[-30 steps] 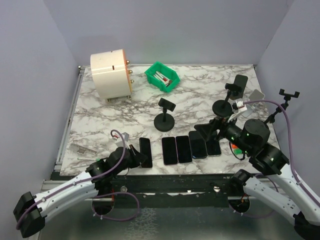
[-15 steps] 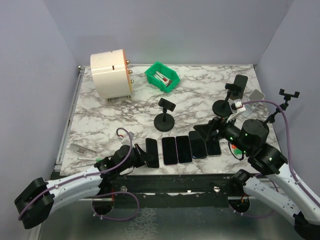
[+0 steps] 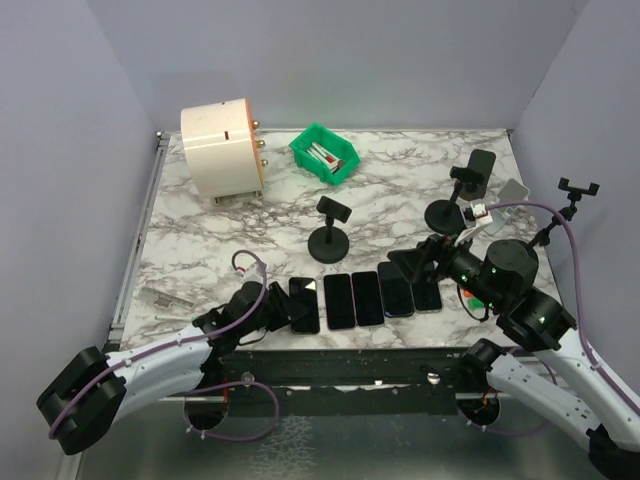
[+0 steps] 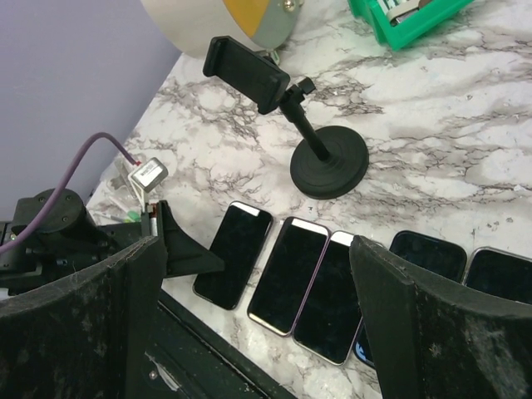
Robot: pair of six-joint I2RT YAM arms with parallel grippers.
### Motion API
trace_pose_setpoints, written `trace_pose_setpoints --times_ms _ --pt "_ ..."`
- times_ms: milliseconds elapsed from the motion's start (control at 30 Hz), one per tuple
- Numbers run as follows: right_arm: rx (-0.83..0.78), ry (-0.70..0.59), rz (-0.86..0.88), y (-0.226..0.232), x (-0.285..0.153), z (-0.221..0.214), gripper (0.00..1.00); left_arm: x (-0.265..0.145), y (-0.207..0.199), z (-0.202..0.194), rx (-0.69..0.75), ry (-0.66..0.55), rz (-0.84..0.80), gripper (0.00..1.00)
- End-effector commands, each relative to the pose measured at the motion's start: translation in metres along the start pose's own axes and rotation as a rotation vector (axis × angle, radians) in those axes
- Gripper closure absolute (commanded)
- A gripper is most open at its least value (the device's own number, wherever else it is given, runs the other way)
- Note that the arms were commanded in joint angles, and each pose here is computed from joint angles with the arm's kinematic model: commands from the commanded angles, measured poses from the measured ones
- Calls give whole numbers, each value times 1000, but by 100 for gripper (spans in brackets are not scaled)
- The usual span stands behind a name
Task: Remove the phone from the phone stand
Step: Place the phone at the center of the board.
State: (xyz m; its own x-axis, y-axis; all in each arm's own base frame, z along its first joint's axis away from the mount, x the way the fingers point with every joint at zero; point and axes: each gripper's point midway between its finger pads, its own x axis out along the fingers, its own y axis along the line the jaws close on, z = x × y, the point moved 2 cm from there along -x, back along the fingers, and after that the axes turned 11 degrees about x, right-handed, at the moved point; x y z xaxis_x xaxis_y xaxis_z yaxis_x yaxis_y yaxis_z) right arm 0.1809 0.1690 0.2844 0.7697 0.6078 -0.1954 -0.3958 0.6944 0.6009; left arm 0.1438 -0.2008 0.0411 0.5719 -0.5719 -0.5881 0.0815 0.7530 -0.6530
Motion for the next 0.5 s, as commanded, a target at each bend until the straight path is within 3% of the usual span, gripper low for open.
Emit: trace_pose_setpoints --times_ms 0,133,467 --pt "8 18 0 -3 -1 -8 4 -2 6 0 21 14 27 56" --pt "6 25 -13 -6 0 -10 4 -2 10 -1 22 18 40 49" --pt "9 58 -25 -9 6 -18 4 0 12 9 80 2 92 45"
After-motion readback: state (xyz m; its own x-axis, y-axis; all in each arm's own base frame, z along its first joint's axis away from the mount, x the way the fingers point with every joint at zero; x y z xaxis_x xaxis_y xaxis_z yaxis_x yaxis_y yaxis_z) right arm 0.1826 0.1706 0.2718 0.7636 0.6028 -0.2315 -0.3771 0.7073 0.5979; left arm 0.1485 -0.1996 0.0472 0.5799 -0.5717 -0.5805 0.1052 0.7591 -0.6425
